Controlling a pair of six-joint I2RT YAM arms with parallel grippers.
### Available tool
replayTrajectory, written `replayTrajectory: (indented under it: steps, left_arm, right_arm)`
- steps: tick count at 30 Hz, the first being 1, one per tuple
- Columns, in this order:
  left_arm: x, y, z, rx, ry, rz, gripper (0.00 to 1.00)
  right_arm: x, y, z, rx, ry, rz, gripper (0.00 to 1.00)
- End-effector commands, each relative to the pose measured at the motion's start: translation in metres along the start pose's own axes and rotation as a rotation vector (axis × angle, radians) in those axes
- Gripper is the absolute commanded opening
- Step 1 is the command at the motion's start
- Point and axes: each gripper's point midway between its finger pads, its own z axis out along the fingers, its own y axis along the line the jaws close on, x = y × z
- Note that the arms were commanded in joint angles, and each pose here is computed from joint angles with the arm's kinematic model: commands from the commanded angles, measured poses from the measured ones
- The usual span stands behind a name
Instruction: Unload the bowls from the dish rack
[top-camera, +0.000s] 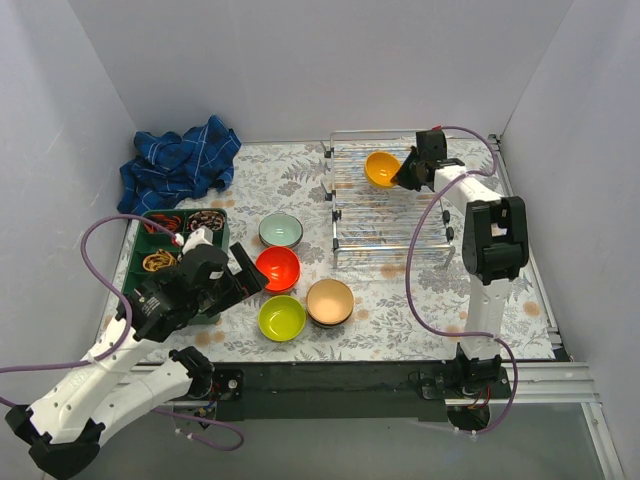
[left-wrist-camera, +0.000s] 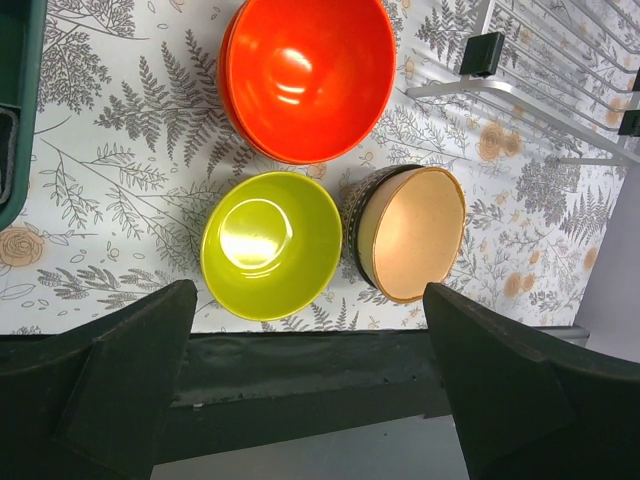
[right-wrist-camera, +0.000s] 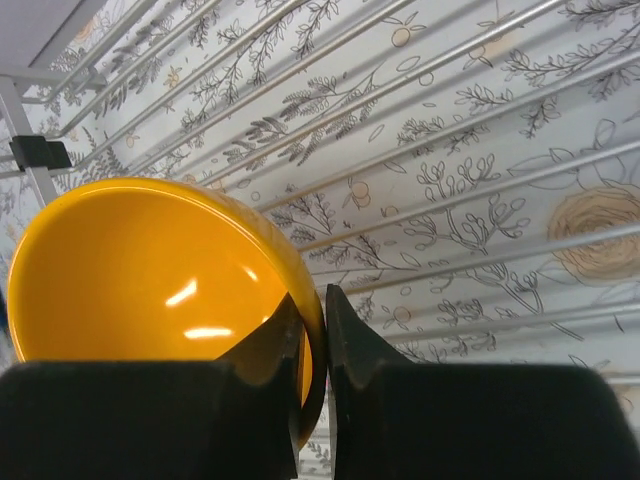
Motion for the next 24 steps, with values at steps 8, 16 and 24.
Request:
replayTrajectory:
  steps: [8, 16, 24]
  left_arm:
    - [-0.019, -0.037, 0.002, 0.099, -0.042, 0.094, 0.98]
    - [-0.027, -0.08, 0.011, 0.156, 0.005, 0.167, 0.98]
    - [-0.026, -0.115, 0.011, 0.244, 0.063, 0.187, 0.98]
  right_arm:
    - [-0.02, 0.048, -0.115, -0.179, -0.115, -0.236, 0.01]
    - [0.067, 0.065, -0.19, -0.221, -0.059, -0.58, 0.01]
    - [0.154, 0.069, -0.247, -0.233, -0.014, -0.781, 0.01]
